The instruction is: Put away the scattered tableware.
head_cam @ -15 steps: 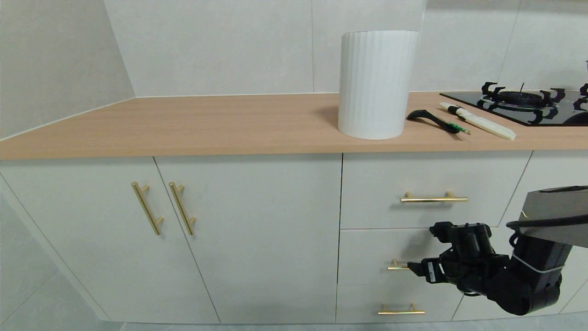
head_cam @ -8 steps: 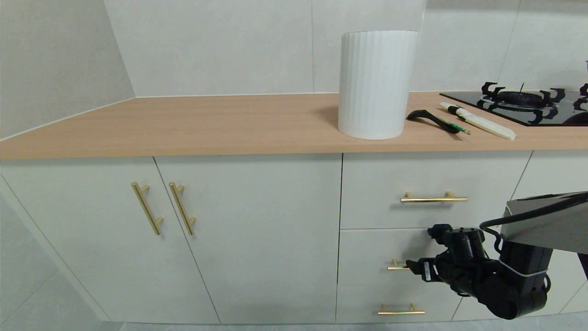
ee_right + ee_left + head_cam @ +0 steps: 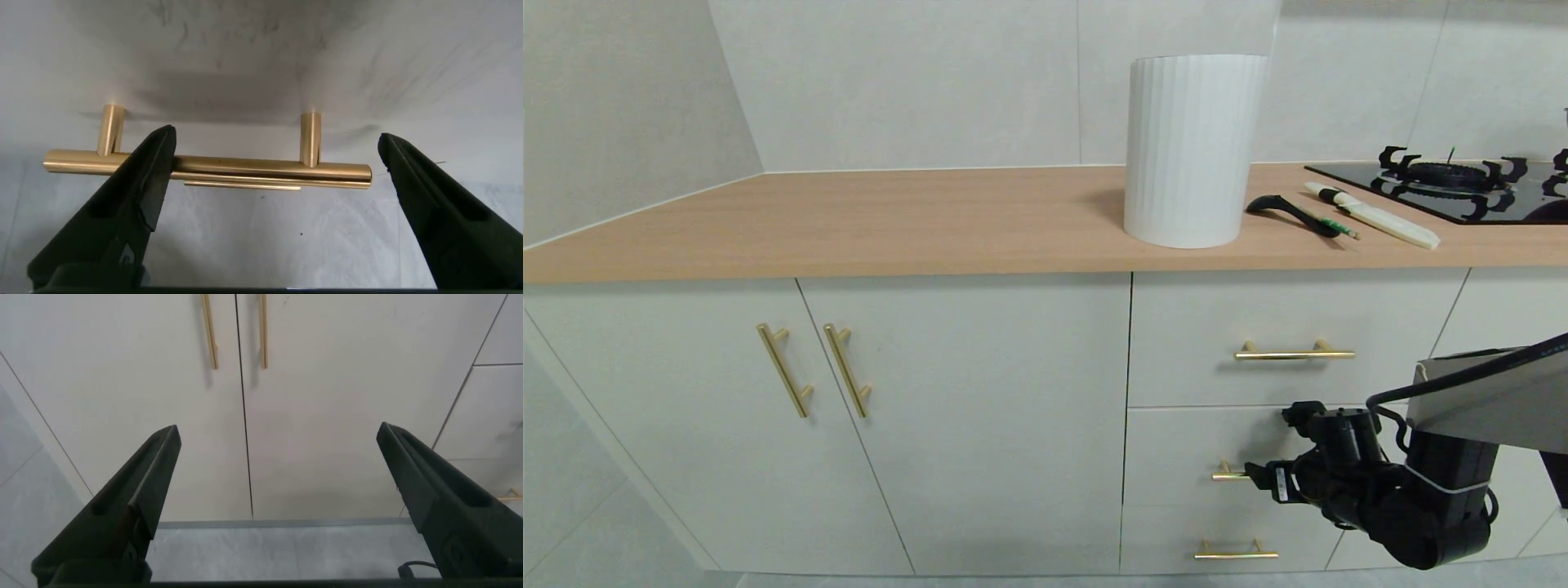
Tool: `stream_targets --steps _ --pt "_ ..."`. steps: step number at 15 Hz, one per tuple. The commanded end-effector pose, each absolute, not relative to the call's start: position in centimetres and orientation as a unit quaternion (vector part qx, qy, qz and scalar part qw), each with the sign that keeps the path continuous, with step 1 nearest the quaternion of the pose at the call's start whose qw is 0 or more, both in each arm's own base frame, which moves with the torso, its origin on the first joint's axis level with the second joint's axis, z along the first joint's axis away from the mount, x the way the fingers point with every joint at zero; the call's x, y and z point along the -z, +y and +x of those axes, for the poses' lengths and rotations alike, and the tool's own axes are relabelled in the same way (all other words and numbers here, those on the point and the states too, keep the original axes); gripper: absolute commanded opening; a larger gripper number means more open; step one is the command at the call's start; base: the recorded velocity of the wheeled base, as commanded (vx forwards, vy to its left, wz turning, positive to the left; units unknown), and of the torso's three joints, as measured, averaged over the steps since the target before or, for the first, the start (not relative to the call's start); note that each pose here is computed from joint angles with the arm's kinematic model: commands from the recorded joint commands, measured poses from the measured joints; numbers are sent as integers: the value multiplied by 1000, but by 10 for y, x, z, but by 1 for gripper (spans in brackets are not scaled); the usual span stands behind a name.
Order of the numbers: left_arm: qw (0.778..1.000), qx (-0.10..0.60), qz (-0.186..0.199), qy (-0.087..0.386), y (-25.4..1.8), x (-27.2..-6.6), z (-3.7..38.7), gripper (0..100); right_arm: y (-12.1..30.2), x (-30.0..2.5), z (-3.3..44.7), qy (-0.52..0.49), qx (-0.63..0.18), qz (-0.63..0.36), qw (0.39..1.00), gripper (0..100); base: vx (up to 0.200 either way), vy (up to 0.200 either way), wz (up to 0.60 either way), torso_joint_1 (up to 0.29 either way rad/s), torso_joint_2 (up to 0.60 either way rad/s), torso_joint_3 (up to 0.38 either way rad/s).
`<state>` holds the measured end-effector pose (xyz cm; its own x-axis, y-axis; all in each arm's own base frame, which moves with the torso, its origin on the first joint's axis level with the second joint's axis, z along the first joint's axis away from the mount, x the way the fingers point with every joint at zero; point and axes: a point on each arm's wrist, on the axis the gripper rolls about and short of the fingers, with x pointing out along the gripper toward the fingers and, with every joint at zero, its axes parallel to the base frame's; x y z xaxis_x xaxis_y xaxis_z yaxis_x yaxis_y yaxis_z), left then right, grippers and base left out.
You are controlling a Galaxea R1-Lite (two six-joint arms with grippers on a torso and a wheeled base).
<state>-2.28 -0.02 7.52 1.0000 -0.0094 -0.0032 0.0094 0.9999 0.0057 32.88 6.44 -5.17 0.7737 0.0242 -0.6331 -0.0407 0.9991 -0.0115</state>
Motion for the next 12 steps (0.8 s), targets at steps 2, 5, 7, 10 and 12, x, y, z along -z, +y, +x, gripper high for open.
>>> stream_targets --steps 2,5,7,10,12 --pt "1000 5 3 2 0 -75 -23 100 64 50 326 339 -19 -15 940 100 0 0 0 0 0 0" --pt "1000 5 3 2 0 -75 -23 100 64 48 323 340 -20 -17 940 100 0 0 0 0 0 0" --pt "1000 5 3 2 0 -75 -23 100 66 47 322 340 -23 -20 940 100 0 0 0 0 0 0" --pt "1000 5 3 2 0 -75 -23 100 66 41 317 340 -28 -26 940 100 0 0 0 0 0 0" --pt "1000 5 3 2 0 -75 -23 100 69 17 307 346 -41 -38 936 100 0 0 0 0 0 0"
